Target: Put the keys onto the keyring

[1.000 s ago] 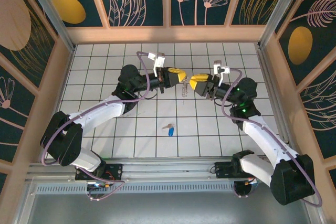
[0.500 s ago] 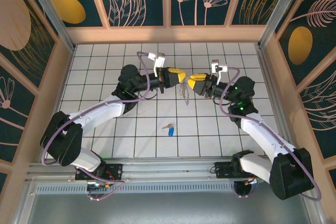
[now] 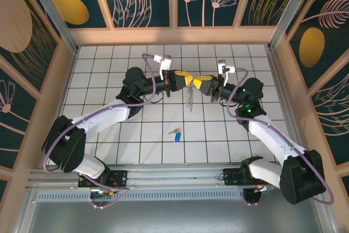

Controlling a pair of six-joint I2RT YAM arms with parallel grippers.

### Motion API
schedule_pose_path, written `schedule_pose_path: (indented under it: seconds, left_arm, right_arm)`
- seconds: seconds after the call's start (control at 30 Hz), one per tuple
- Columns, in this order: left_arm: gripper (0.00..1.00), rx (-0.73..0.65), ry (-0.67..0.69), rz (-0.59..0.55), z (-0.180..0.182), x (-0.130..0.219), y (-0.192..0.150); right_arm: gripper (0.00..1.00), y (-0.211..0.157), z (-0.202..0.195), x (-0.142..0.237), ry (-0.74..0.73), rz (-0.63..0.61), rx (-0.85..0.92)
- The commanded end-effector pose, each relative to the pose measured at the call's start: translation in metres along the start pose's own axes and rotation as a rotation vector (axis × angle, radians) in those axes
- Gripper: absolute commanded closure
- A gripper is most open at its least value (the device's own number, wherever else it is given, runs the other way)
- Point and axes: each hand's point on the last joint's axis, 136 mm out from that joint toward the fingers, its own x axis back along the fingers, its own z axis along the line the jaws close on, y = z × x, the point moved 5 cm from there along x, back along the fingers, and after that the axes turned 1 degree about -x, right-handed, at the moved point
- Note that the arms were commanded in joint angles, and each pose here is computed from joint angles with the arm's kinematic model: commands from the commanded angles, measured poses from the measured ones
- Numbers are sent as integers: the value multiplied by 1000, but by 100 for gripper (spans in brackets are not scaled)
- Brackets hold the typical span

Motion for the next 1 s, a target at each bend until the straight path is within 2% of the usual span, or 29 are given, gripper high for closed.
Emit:
schedule_pose_path:
  seconds: [0.0, 0.13, 0.17, 0.2, 0.23, 0.3, 0.33, 0.43, 0.57, 0.87, 0.97]
  left_arm:
    - [100, -31, -38, -12, -6, -4, 6]
    - [100, -12, -8, -32, -4, -4, 9]
    - [93, -8, 8, -43, -4, -2, 11]
    - [78, -5, 34, -66, -4, 1, 13]
    - [69, 5, 73, -92, -1, 6, 13]
    - [55, 22, 140, -152, 1, 16, 14]
    - [51, 29, 169, -190, 2, 23, 15]
    - [46, 64, 226, -271, 4, 38, 11]
    - [47, 100, 214, -293, 5, 44, 3]
    - [60, 175, 93, -311, 7, 35, -3]
    - [61, 190, 62, -324, 7, 34, -3]
  right_arm:
    - [100, 12, 15, -5, 65, -15, 65]
    - [100, 12, 12, -2, 42, -34, 60]
    - [100, 12, 11, -2, 33, -43, 59]
    - [100, 12, 10, -1, 24, -53, 55]
    - [100, 13, 9, -1, 16, -64, 50]
    - [100, 14, 8, 0, 4, -90, 37]
    - [100, 15, 7, 1, 1, -103, 30]
    - [100, 15, 6, 3, -9, -146, 7]
    - [100, 15, 5, 6, -19, -205, -27]
    - [100, 16, 7, 2, -33, -306, -93]
    - [100, 15, 5, 2, -46, -335, -116]
